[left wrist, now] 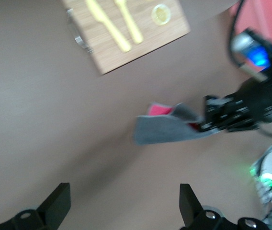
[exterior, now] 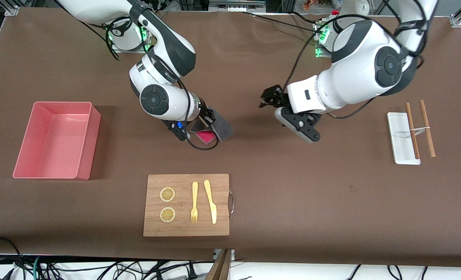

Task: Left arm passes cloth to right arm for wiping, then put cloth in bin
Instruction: 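Open the left gripper and withdraw it while the right gripper holds the cloth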

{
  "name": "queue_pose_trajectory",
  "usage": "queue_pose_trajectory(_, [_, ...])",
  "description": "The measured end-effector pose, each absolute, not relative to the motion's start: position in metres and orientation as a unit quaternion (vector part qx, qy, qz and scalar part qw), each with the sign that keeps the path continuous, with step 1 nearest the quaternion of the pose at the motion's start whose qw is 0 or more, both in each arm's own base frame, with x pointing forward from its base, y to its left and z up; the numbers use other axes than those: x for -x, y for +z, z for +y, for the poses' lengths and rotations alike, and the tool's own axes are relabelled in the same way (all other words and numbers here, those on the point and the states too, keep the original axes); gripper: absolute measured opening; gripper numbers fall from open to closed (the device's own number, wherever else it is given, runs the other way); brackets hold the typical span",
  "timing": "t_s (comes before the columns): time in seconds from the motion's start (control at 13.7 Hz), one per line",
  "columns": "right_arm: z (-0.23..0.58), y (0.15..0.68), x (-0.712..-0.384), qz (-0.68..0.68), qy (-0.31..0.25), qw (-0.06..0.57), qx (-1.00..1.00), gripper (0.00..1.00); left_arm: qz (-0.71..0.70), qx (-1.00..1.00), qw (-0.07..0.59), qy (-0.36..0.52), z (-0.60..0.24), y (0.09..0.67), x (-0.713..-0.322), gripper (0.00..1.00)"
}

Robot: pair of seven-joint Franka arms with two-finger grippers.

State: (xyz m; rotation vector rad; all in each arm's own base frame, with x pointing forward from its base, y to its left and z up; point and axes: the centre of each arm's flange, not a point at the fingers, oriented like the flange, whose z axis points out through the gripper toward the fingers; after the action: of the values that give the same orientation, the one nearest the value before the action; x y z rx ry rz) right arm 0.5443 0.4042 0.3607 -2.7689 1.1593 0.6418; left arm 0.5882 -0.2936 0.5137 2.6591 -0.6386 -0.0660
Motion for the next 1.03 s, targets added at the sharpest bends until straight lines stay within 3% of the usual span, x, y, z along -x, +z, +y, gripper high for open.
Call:
queue_pose_trajectory(0.37, [0.315, 0.304, -0.580, 0.319, 0.210, 0.012, 0.924, 0.00, -0.239, -0.969, 0.035, -0.053, -0.226, 0.537, -0.579, 1.00])
queue_pose_trajectory(0.66, [0.222, 0.277, -0.613, 0.269, 0.209, 0.005, 0.940, 0.00, -0.176, -0.984, 0.017, -0.037, -0.138, 0.558, -0.603, 1.00])
queue_pose_trajectory(1.03, [0.115, 0.280, -0.633, 0.189, 0.210, -0.008, 0.959, 0.00, -0.131, -0.988, 0.004, -0.077, -0.117, 0.562, -0.594, 1.00])
